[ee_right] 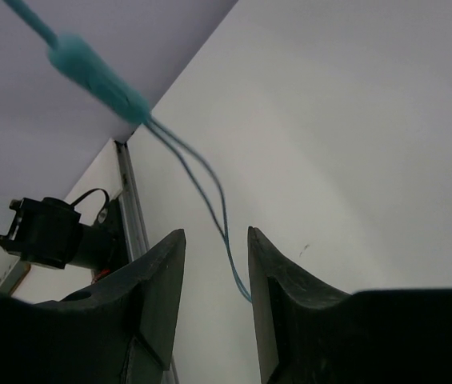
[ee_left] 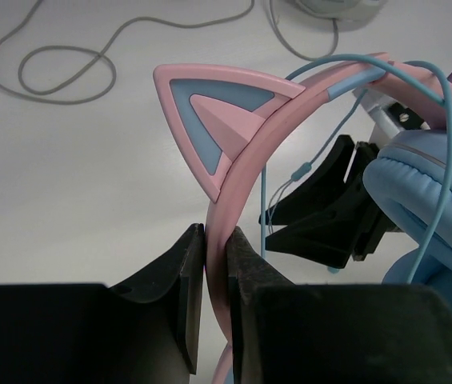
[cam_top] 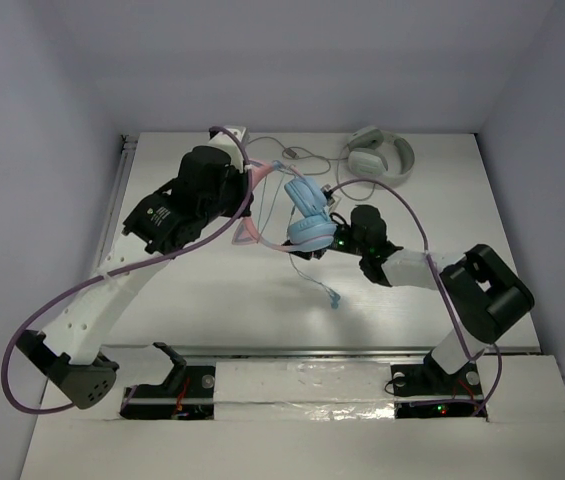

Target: Wrap the headphones

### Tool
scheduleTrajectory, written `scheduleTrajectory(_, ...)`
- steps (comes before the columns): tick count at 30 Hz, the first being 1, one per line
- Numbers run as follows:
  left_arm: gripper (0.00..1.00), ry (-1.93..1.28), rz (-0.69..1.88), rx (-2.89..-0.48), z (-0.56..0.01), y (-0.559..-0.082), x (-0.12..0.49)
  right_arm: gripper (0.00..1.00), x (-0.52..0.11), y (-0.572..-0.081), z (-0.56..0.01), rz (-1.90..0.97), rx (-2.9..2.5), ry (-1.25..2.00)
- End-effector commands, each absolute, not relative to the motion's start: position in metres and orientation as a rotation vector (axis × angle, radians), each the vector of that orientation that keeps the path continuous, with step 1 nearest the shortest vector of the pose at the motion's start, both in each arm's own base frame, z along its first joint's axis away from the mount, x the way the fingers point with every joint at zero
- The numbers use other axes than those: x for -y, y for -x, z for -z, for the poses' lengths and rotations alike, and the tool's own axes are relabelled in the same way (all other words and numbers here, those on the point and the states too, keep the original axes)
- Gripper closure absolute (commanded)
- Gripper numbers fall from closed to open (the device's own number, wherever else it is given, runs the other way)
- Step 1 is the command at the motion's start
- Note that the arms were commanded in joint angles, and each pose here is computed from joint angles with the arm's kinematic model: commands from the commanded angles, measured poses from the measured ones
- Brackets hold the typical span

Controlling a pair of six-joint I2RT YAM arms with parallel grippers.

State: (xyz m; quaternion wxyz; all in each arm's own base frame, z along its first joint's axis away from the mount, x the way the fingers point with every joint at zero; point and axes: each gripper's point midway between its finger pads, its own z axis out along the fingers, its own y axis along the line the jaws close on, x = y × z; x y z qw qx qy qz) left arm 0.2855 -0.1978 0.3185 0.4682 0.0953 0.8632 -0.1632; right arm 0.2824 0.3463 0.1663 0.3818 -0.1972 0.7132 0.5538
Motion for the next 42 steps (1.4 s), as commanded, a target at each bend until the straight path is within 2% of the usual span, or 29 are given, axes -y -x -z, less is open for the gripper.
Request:
scheduleTrajectory(1,1.0,-0.164,0.514,-1.958,-0.376,-0.291,0.206,0.57,-0.346,-0.285,-0.171,-1.426,-1.765,0.496)
scheduleTrajectory(15,1.0,-0.159,0.502,-1.934,-0.385,-0.297,0.207,0.58,-0.345,-0.29,-0.127,-1.417,-1.869,0.414)
scheduleTrajectory(20,1.0,-0.171,0.516,-1.926,-0.388,-0.301,0.213,0.63,-0.336,-0.284,-0.112,-1.406,-1.916,0.338)
scheduleTrajectory(29,1.0,-0.167,0.531,-1.904,-0.393,-0.306,0.218,0.65,-0.332,-0.271,-0.091,-1.429,-1.968,0.282)
scheduleTrajectory(31,1.0,-0.159,0.543,-1.9,-0.392,-0.309,0.221,0.77,-0.331,-0.27,-0.092,-1.431,-1.972,0.275)
scheduleTrajectory(32,1.0,-0.154,0.535,-1.91,-0.388,-0.312,0.222,0.92,-0.333,-0.266,-0.094,-1.443,-1.97,0.275)
scheduleTrajectory(33,1.0,-0.145,0.528,-1.91,-0.385,-0.315,0.222,1.0,-0.337,-0.259,-0.1,-1.46,-1.958,0.289)
scheduleTrajectory(42,1.0,0.084,0.347,-1.872,-0.364,-0.354,0.2,1.0,-0.359,-0.174,-0.104,-1.396,-2.067,0.395)
